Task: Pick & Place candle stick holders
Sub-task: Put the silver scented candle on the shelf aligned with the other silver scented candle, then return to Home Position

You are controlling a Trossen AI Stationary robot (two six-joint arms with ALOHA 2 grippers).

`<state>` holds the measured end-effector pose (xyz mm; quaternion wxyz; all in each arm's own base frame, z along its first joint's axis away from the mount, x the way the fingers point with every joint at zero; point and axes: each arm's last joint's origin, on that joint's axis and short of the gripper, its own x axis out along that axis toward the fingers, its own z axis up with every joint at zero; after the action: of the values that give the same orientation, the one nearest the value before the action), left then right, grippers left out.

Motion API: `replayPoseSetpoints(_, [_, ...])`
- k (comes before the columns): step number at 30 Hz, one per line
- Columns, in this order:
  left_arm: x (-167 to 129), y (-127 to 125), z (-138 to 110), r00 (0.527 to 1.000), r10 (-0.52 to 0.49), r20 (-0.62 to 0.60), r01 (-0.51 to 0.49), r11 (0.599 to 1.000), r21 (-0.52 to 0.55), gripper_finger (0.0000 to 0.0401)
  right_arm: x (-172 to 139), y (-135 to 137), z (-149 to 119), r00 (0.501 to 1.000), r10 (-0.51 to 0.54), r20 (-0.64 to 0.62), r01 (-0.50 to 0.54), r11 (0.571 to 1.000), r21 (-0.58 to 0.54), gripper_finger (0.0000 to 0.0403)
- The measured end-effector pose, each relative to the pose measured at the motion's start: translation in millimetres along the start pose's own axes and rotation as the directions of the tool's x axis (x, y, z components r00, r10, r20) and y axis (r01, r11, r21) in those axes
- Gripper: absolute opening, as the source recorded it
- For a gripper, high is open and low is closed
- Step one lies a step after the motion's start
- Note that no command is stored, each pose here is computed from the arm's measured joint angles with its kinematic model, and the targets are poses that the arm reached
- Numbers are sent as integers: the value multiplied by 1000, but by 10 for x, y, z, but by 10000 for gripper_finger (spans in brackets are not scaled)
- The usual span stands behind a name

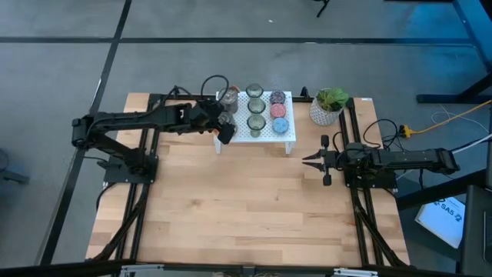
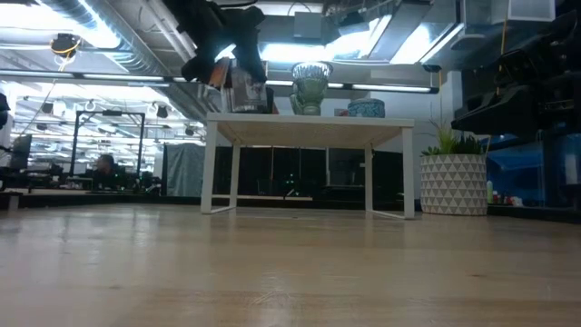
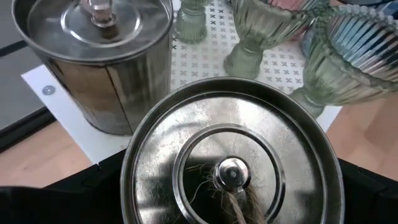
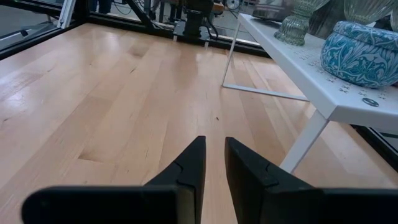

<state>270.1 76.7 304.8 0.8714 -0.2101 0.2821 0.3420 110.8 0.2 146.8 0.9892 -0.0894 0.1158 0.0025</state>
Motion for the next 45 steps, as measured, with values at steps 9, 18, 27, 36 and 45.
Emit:
replayPoseSetpoints(9, [3, -20, 37, 999, -18, 37, 16, 999, 50, 369, 0, 0, 0, 1000, 0, 0, 0, 1000, 0, 63])
replayPoseSetpoints(18, [3, -23, 35, 999, -27, 32, 24, 995, 92, 373, 0, 0, 0, 1000, 0, 0, 0, 1000, 0, 63])
replayPoseSetpoints(27, [-2, -24, 47, 999, -26, 45, 22, 996, 90, 398, 0, 0, 0, 1000, 0, 0, 0, 1000, 0, 63])
replayPoseSetpoints(36, [-66, -22, 87, 996, -43, 83, 36, 996, 81, 399, 0, 0, 0, 1000, 0, 0, 0, 1000, 0, 63])
replayPoseSetpoints(45, [-496, 62, 132, 983, -96, 154, 79, 990, 114, 397, 0, 0, 0, 1000, 0, 0, 0, 1000, 0, 63])
